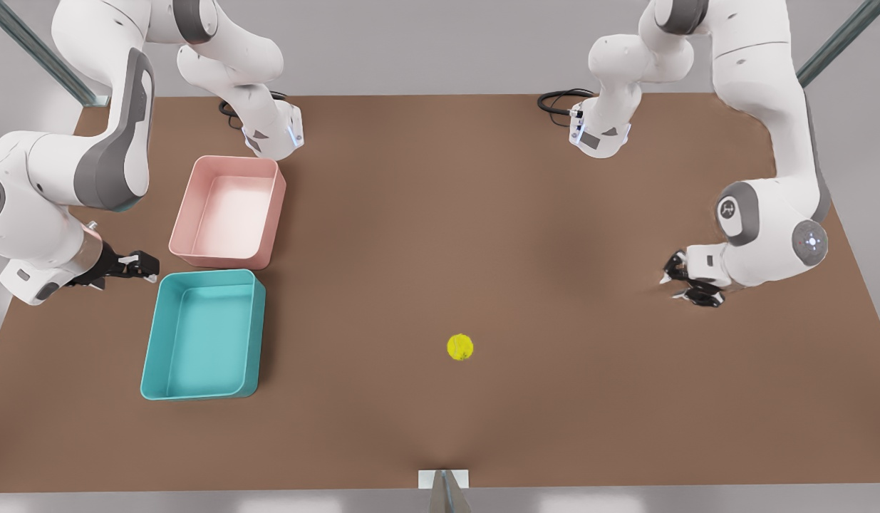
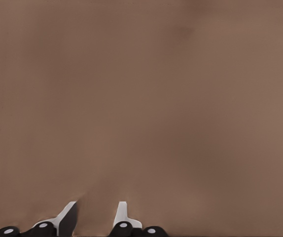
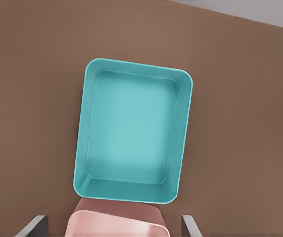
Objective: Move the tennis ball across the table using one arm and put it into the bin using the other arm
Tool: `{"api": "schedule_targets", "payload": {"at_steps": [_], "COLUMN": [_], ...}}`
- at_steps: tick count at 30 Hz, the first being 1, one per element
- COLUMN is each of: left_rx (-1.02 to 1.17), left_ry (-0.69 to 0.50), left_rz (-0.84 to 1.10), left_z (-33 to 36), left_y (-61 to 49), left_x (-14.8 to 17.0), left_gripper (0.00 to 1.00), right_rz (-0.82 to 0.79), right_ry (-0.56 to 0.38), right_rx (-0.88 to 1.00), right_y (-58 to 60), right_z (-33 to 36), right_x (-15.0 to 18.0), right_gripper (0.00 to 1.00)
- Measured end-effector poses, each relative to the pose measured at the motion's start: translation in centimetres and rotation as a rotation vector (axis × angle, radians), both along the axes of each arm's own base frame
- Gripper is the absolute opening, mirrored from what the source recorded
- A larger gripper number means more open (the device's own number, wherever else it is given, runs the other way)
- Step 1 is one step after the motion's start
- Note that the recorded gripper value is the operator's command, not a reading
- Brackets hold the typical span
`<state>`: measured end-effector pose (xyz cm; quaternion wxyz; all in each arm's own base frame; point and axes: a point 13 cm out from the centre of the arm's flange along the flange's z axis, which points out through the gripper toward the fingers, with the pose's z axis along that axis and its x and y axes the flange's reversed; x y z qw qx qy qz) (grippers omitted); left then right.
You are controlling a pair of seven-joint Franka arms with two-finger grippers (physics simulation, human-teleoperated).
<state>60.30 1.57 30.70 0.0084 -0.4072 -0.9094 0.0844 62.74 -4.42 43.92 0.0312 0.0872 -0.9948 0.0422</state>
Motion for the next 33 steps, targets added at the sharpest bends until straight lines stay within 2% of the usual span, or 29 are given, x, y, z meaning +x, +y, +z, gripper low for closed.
{"api": "schedule_targets", "payload": {"at_steps": [1,3,5,8,15,22,26,29,33], "left_rx": [0.029,0.074,0.111,0.147,0.129,0.157,0.167,0.173,0.179], "left_ry": [-0.021,0.007,0.060,0.132,0.213,0.241,0.249,0.254,0.256], "left_rz": [-0.001,0.002,0.044,0.106,0.305,0.423,0.478,0.511,0.548], "left_z": [4.4,8.5,9.8,10.3,10.3,9.8,9.7,9.7,9.9], "left_y": [-1.1,-3.9,-4.8,-6.2,-6.7,-7.4,-7.4,-7.4,-7.4], "left_x": [1.1,0.5,-0.8,-2.7,-4.0,-4.3,-4.3,-4.4,-4.4], "left_gripper": [1.00,1.00,1.00,1.00,1.00,1.00,1.00,1.00,1.00], "right_rz": [0.004,0.048,0.117,0.178,0.179,0.179,0.182,0.204,0.361], "right_ry": [0.006,0.033,0.068,0.070,-0.018,-0.149,-0.180,-0.148,-0.073], "right_rx": [0.000,-0.003,-0.001,0.011,0.078,0.076,0.075,0.074,0.091], "right_y": [0.3,3.2,8.3,13.2,16.6,16.7,16.7,16.9,19.1], "right_z": [-0.5,-3.1,-7.6,-13.1,-20.6,-22.8,-23.2,-26.4,-30.1], "right_x": [0.3,1.8,3.6,5.7,9.7,14.4,15.2,14.6,12.8], "right_gripper": [1.00,1.00,1.00,1.00,1.00,1.00,1.00,1.00,1.00]}}
